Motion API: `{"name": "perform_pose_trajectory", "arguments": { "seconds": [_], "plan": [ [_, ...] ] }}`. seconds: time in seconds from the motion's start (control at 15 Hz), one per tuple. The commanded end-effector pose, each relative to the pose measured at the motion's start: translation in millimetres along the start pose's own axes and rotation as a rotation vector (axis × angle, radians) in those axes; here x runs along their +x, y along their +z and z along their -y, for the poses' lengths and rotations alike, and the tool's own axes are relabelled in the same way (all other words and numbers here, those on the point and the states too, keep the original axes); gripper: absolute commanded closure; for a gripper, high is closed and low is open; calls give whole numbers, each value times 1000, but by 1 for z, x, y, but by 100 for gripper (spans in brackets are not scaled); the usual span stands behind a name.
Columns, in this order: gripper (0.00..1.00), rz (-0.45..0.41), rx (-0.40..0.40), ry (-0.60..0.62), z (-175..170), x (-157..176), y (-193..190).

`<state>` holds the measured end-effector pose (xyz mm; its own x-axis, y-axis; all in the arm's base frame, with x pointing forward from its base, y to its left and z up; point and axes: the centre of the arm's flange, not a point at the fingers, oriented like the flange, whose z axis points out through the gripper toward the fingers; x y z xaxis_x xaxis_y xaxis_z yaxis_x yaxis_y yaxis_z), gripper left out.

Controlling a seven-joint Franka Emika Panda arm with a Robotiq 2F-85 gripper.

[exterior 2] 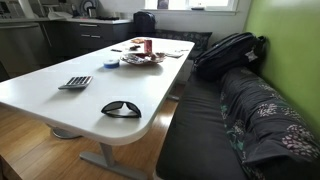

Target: Pick up the black sun glasses from the table and put them on the white round mat

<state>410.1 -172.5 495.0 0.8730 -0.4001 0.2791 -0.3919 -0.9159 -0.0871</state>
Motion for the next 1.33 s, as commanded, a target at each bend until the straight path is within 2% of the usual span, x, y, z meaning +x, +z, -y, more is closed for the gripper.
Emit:
{"name": "perform_pose_trajectory", "arguments": {
  "seconds": [0.0, 0.2, 0.33, 0.4, 0.53, 0.73, 0.87, 0.93, 1.07, 1.27],
  "plan": [
    [0, 21, -30, 131, -7, -12, 69],
    [0, 126, -8, 222, 1, -38, 130],
    [0, 203, 57, 312, -1, -59, 148],
    [0, 171, 7, 241, -2, -46, 129],
    [0, 214, 23, 279, -2, -57, 145],
    [0, 212, 40, 301, -4, -53, 151],
    [0, 199, 15, 353, -21, -44, 181],
    [0, 222, 11, 357, -31, -41, 197],
    [0, 218, -57, 390, -48, -34, 227],
    [0, 237, -96, 383, -49, -29, 268]
  ]
}}
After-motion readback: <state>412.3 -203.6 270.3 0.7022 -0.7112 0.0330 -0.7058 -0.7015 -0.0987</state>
